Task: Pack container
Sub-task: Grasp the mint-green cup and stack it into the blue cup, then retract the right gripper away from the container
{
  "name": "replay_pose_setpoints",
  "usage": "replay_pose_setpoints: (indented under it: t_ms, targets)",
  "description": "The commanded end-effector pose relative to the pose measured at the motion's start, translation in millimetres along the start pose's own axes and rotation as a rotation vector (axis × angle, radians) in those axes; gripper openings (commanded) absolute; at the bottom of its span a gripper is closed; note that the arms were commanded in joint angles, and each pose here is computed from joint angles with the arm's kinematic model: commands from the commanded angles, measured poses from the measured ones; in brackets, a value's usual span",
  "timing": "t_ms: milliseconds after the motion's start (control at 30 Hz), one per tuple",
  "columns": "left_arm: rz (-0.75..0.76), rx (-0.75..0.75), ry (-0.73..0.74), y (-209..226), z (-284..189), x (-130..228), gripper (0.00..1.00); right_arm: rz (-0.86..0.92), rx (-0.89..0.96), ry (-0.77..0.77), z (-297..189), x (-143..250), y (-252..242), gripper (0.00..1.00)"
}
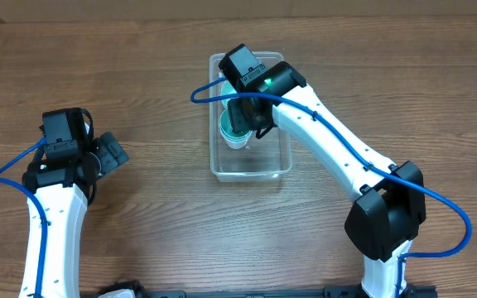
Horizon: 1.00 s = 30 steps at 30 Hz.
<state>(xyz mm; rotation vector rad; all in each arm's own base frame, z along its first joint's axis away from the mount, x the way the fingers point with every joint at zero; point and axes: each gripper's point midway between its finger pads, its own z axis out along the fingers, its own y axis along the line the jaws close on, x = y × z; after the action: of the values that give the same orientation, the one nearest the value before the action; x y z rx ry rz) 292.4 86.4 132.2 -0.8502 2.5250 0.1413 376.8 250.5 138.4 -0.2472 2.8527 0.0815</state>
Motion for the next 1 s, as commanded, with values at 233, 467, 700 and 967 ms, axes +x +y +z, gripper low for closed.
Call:
replay_pose_setpoints:
  t_ms: [233, 467, 700, 967]
  targets:
    - [-0.016, 0.000, -0.002, 1, 0, -1, 1.00, 0.113, -0.019, -0.178, -187, 28, -75, 0.63]
    - [-0.016, 0.000, -0.002, 1, 0, -1, 1.00, 0.109, -0.079, -0.189, -217, 108, -96, 0.68]
    - [-0.016, 0.000, -0.002, 1, 0, -1, 1.00, 0.110, -0.106, -0.209, -244, 150, -109, 1.00]
    - [-0.051, 0.025, -0.039, -5, 0, -11, 1.00, 0.109, -0.104, -0.203, -242, 149, -109, 1.00]
